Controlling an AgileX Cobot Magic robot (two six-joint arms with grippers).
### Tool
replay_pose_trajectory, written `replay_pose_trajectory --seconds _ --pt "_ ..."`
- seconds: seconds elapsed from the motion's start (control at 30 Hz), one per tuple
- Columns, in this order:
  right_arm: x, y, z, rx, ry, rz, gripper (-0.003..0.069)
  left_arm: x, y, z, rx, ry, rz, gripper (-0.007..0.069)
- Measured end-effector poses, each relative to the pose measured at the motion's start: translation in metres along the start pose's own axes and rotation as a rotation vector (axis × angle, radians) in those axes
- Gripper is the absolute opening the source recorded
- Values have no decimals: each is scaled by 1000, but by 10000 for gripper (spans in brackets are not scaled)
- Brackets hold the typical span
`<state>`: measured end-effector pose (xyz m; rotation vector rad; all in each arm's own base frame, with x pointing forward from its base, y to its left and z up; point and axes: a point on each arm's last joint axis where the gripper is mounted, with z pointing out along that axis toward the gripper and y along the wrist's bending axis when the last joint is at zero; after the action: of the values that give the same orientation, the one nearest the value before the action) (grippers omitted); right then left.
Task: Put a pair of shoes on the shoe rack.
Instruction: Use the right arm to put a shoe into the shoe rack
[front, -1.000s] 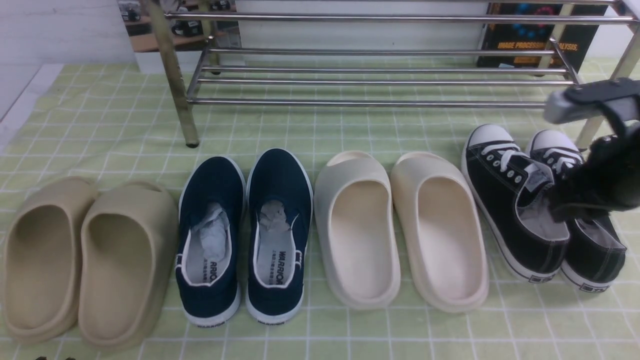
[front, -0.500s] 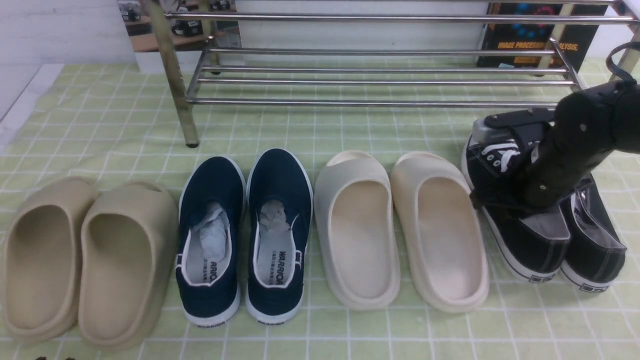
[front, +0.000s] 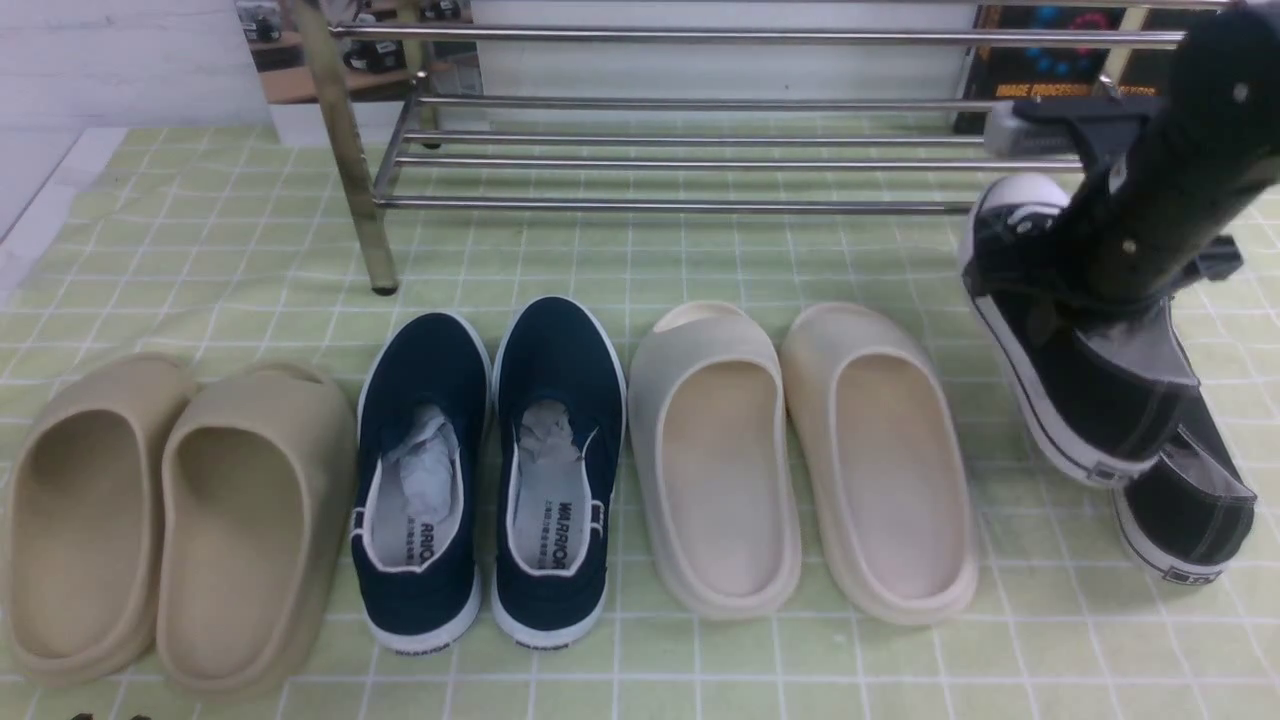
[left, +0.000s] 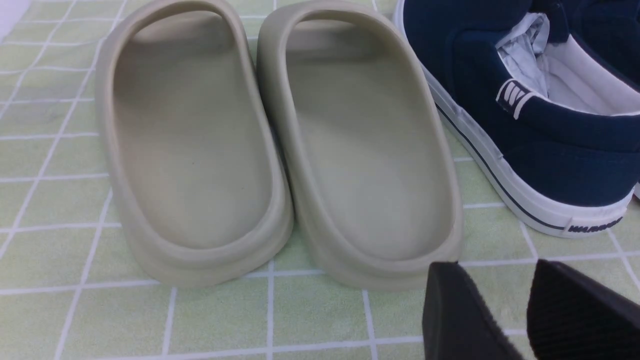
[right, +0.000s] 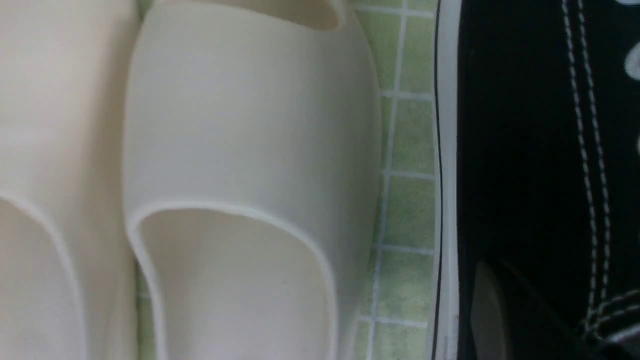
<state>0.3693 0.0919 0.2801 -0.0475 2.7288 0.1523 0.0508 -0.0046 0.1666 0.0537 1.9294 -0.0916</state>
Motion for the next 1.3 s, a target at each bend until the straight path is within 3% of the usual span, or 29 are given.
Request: replay_pose_trajectory --seconds 0.2,0.57,0.67,0.97,1.1,1.23,1.3 --pt "-26 7 -2 -30 -64 -27 17 0 0 0 0 0 0 239" --pt "-102 22 65 -21 -140 -62 17 0 0 0 0 0 0 239" --pt "-125 22 77 21 -206 -89 18 0 0 0 0 0 0 239" --pt "-137 20 83 69 -252 -232 20 0 0 0 0 0 0 239" --pt "-140 18 84 62 -275 -231 33 0 0 0 0 0 0 239" --pt "-144 12 85 56 -312 -199 68 0 0 0 0 0 0 239" --pt "-145 8 86 61 -319 -187 132 0 0 0 0 0 0 239"
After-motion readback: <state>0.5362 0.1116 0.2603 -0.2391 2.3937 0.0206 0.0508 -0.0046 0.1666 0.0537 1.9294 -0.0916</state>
